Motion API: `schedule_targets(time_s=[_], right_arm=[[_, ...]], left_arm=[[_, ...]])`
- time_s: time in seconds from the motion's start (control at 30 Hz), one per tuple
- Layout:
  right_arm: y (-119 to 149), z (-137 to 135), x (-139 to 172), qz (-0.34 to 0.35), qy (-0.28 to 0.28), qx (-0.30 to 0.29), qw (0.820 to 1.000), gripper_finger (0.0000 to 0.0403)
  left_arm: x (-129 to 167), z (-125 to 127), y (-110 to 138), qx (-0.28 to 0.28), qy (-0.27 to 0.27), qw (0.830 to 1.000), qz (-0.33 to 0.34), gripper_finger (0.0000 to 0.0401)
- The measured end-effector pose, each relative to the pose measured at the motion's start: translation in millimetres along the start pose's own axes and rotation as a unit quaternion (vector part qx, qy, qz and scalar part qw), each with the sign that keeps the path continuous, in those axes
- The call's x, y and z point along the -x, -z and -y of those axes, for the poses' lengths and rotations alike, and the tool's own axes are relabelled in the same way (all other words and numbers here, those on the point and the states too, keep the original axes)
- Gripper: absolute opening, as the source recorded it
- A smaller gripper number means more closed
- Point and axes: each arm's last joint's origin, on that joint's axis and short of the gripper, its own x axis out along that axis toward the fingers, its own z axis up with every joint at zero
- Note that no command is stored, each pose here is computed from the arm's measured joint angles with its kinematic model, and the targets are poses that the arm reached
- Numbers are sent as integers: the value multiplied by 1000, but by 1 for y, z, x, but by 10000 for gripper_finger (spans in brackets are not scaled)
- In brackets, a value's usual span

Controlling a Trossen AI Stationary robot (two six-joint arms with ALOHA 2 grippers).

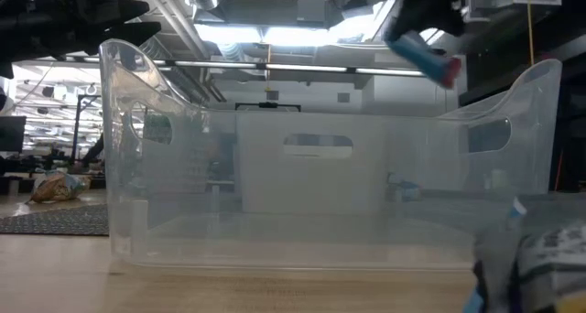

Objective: Pick and place Granola Bars by type
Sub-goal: Put the middle red granola bar into the gray bin

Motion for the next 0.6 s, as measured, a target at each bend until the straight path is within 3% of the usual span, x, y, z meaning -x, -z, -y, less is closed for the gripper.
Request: schedule_targets(time_s=[0.3, 0.6], right_arm=[[-46, 23, -9, 105, -35, 18, 994, 41], [-75, 62, -34, 95, -74, 51, 991, 34]], left_arm=[[0, 0, 0, 0, 0, 1000, 0, 219], [0, 0, 0, 0, 0, 1000, 0, 219]])
